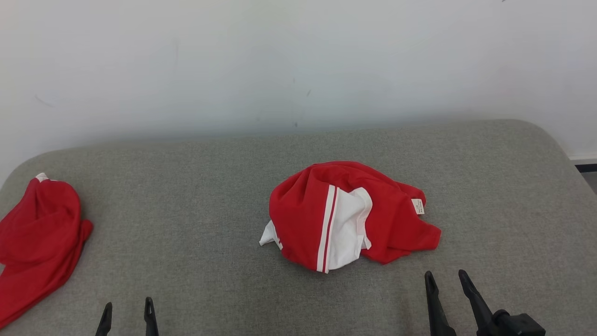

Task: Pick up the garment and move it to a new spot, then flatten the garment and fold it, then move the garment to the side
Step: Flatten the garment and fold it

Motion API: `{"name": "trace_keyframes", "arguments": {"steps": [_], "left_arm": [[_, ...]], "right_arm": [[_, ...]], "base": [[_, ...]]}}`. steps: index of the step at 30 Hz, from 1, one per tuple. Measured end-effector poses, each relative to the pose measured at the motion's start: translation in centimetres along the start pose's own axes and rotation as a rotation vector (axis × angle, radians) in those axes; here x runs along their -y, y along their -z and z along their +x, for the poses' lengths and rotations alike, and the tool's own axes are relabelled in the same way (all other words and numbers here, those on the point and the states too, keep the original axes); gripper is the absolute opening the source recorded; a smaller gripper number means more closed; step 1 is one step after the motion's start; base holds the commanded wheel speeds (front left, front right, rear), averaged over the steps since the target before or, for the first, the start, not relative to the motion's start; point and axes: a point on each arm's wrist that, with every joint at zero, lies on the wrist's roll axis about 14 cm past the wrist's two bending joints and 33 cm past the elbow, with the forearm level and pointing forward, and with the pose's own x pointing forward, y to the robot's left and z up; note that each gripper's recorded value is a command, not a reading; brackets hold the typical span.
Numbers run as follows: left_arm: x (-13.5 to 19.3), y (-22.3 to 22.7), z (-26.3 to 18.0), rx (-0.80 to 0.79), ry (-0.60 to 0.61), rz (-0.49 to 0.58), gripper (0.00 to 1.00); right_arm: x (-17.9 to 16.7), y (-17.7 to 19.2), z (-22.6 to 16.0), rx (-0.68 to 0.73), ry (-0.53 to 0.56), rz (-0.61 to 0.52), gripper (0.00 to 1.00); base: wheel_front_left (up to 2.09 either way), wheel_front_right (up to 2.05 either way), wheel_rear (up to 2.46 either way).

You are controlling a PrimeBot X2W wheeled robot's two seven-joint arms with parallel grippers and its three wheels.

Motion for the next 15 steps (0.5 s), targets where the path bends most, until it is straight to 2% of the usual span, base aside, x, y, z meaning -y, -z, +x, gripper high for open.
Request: {"name": "trace_keyframes", "arguments": {"steps": [15], "left_arm": [[0.75,0.11,0.21,-0.004,0.027,0.008,1.0]], "right_arm": [[0.31,-0.06,-0.16,0.002,0.01,-0.003,1.0]], "base": [[0.0,0.0,0.0]]}}
